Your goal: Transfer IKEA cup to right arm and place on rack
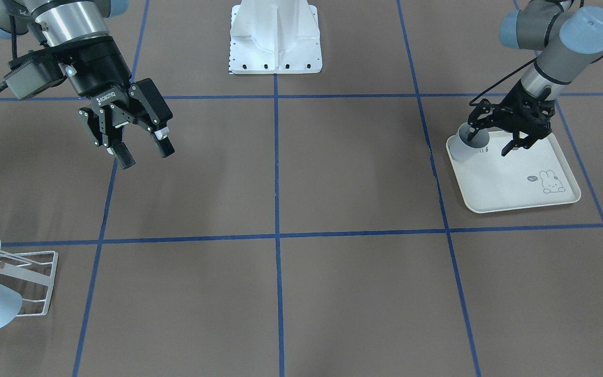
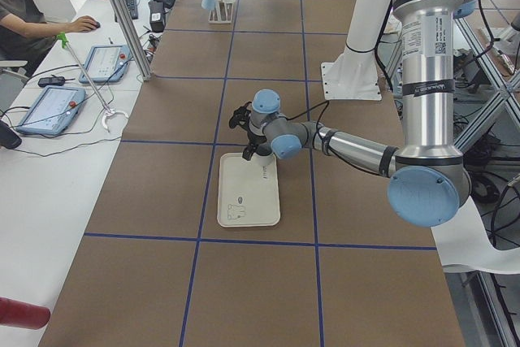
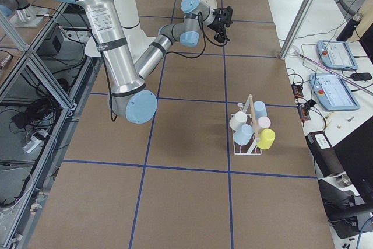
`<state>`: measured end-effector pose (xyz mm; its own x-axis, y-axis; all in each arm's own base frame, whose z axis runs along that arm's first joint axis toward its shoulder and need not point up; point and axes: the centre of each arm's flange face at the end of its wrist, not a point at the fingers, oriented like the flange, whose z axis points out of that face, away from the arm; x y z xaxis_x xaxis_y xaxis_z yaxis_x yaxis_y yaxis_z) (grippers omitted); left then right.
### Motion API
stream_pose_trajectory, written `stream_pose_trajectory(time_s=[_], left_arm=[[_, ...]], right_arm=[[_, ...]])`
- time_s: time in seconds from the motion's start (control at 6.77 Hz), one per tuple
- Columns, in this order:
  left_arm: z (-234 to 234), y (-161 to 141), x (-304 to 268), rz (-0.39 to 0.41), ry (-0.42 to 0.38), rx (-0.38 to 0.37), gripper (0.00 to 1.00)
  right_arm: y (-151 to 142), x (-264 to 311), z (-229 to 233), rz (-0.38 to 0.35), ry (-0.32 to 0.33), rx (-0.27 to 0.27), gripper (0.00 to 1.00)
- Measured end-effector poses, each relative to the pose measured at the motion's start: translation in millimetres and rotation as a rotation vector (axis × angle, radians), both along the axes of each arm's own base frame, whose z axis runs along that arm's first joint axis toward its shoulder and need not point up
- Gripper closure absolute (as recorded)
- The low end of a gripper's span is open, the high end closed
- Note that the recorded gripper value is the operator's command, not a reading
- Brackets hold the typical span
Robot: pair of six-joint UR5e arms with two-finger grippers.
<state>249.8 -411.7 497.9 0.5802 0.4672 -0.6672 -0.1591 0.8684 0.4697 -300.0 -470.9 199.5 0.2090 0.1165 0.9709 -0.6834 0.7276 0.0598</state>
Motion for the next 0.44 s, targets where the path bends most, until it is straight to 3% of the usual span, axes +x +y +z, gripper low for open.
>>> stream_pose_trajectory(time_s=[0.15,0.44], left_arm=[[3.0,1.3,-1.1,0.001,-0.004,-0.004,0.1],[5.9,2.4,-2.1,0.003,-0.01,-0.007,0.27]], right_arm=[[0.2,0.2,-0.4,0.0,-0.001,0.001,0.0],[0.3,0.4,-1.3,-0.001,-0.002,0.002,0.0]])
